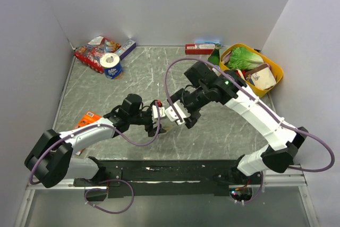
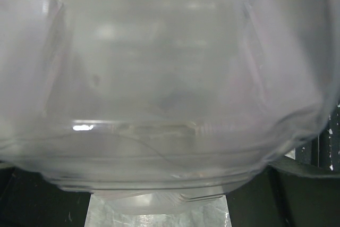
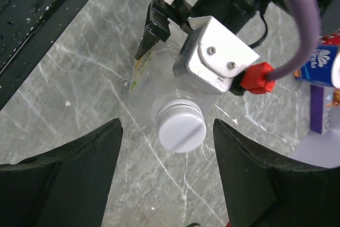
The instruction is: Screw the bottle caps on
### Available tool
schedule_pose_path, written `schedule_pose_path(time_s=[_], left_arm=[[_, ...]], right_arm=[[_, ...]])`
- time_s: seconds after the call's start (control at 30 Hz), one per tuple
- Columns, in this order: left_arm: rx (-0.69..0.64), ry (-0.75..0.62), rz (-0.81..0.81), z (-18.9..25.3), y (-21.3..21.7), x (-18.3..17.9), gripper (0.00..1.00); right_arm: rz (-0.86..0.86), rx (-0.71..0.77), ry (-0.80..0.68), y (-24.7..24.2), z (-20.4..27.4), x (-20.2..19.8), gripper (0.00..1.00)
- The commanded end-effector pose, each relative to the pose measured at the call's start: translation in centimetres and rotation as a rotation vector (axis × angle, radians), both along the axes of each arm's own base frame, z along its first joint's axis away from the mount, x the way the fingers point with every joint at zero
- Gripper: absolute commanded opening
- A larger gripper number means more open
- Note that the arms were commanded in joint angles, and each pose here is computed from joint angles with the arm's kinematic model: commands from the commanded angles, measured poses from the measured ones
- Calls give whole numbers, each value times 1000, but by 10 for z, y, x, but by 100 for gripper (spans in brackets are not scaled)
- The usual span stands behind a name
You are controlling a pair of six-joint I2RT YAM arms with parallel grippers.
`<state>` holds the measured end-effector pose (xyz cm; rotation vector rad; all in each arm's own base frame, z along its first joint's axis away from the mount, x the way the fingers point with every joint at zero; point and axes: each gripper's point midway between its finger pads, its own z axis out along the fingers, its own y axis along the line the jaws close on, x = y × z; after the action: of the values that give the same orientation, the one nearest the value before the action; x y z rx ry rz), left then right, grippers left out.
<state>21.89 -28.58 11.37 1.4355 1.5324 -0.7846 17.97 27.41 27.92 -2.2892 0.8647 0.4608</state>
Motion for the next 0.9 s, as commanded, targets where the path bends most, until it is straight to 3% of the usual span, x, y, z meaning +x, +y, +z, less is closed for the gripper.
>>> schedule_pose_path(time_s=[0.0, 0.17, 0.57, 0.73, 0.87], left_arm=[[-85, -99, -49, 39, -12, 5, 1], [-75, -112, -56, 38, -11, 4, 1], [-68, -128, -43, 38, -10, 8, 1], [-109, -168, 12, 50, -10, 17, 1], [-149, -229, 149, 66, -5, 39, 1]], right_arm=[[37, -13, 15, 6, 0, -2, 74], [38, -19, 1, 9, -2, 3, 71], [-12, -74, 41, 6, -16, 13, 46], [-156, -126, 222, 10, -27, 17, 33], [-400, -178, 434, 16, -39, 40, 26]])
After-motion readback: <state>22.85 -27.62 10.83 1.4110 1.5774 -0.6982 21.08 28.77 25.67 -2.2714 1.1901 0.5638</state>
